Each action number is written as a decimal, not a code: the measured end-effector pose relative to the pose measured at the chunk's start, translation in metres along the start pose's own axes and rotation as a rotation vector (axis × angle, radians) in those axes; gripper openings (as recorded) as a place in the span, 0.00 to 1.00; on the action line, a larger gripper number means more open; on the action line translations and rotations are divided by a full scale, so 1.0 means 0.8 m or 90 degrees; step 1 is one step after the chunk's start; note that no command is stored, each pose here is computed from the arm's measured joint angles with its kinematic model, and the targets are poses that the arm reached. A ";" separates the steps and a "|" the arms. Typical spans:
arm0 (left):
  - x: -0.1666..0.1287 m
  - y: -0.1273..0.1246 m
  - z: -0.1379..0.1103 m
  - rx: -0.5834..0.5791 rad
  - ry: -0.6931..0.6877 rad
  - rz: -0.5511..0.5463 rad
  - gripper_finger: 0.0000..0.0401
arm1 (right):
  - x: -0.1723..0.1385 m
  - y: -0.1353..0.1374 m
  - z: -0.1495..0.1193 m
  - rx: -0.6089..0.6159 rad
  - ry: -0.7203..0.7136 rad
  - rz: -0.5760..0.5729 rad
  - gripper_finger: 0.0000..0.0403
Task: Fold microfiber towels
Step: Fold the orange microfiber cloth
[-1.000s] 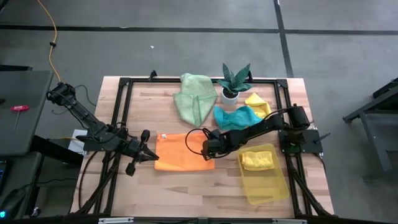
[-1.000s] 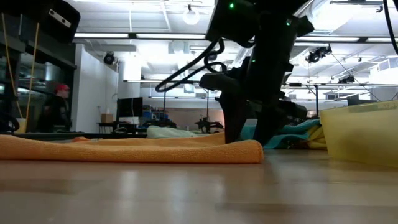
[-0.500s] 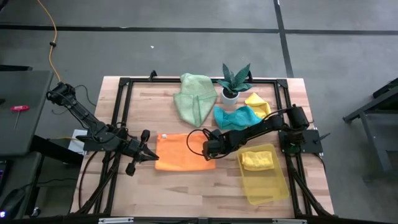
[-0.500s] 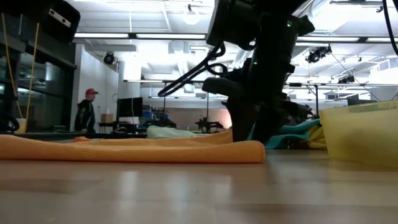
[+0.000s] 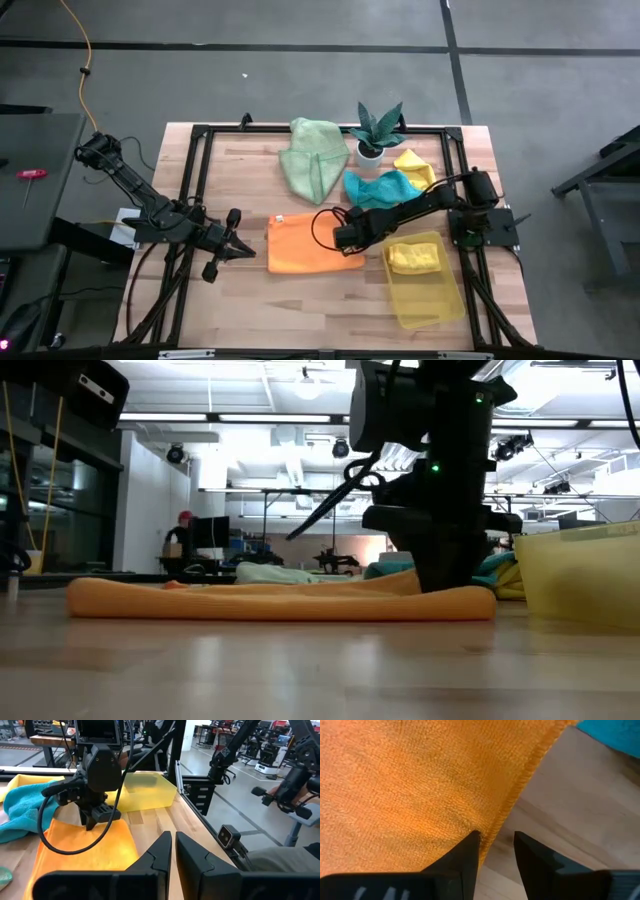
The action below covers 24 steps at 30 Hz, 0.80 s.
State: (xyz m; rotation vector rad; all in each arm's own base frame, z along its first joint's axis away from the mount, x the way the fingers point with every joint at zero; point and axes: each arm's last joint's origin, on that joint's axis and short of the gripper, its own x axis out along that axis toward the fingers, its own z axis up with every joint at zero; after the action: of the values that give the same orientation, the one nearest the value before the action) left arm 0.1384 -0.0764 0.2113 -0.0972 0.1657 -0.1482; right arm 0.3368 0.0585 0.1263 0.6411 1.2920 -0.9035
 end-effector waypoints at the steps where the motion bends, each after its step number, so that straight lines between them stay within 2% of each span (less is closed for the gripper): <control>1: 0.000 0.000 0.000 0.000 0.000 0.000 0.04 | 0.000 0.001 0.000 0.002 0.000 0.004 0.29; 6: 0.000 0.000 0.000 -0.001 0.001 0.000 0.04 | 0.000 0.008 0.002 0.010 0.005 0.049 0.29; 19: 0.000 0.000 -0.001 0.000 0.005 0.001 0.04 | 0.000 0.010 0.002 -0.010 0.024 0.071 0.28; 21: 0.000 0.000 -0.001 0.000 0.005 0.001 0.04 | 0.000 0.010 0.002 -0.011 0.020 0.069 0.25; 24: 0.000 0.000 -0.001 0.000 0.005 0.001 0.04 | 0.000 0.011 0.002 -0.030 0.014 0.069 0.15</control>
State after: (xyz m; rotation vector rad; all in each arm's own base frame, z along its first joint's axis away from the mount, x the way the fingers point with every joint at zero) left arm 0.1383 -0.0763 0.2106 -0.0965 0.1728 -0.1472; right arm 0.3452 0.0619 0.1259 0.6795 1.2813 -0.7770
